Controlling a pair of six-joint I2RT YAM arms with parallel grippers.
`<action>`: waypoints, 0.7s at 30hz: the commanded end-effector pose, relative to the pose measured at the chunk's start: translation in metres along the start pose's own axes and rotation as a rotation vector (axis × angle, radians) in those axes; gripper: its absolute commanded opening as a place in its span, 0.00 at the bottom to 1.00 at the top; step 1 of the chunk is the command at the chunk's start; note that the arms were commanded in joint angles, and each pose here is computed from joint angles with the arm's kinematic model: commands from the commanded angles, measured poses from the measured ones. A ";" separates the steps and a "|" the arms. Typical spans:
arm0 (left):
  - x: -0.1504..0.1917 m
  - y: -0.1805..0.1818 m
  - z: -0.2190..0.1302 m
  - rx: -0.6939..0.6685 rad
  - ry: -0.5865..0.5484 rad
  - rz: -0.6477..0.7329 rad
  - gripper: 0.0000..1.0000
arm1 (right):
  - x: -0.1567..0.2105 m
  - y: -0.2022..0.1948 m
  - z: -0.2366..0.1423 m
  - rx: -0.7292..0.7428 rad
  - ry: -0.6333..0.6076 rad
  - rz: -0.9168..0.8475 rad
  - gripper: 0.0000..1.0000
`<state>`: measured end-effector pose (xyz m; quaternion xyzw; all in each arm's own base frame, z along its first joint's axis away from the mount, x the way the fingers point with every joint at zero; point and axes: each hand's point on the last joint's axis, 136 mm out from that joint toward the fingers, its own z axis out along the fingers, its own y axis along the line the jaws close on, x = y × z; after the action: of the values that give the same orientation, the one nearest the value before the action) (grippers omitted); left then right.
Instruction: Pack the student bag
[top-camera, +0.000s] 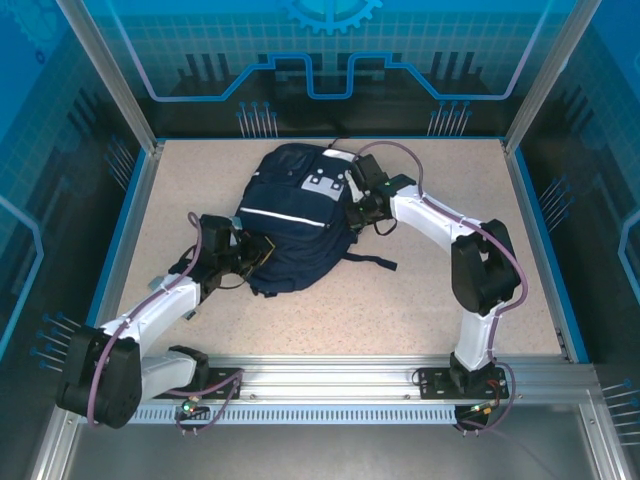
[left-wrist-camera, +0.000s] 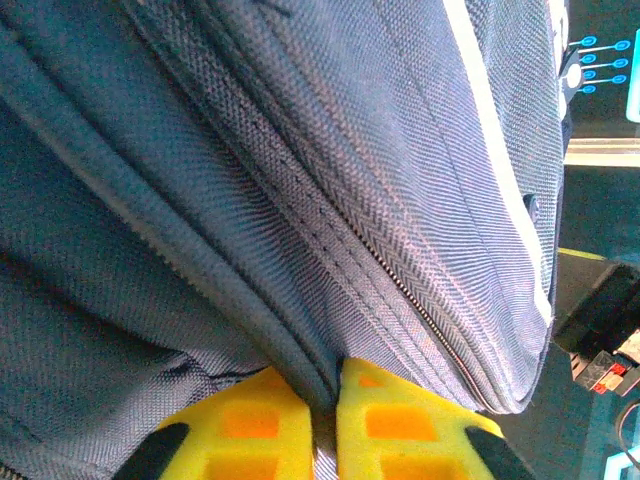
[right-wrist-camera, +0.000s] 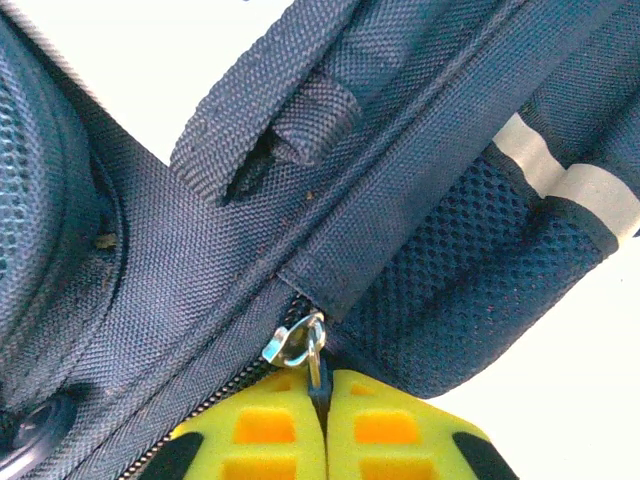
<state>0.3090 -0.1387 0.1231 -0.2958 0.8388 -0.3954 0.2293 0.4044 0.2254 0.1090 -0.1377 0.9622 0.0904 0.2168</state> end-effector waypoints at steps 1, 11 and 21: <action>0.012 0.007 -0.007 -0.055 0.085 0.050 0.27 | -0.007 -0.032 -0.016 0.051 -0.016 0.049 0.20; -0.003 -0.021 -0.038 -0.097 0.026 0.264 0.57 | -0.003 0.030 -0.066 -0.364 -0.114 0.015 0.74; -0.027 -0.048 -0.030 -0.070 -0.032 0.293 0.61 | -0.020 0.075 -0.053 -0.528 -0.102 -0.037 0.81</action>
<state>0.3155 -0.1297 0.1779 -0.1906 0.8827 -0.3263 0.2794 0.3761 0.2651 0.1699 -0.1835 0.9048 0.3066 0.2316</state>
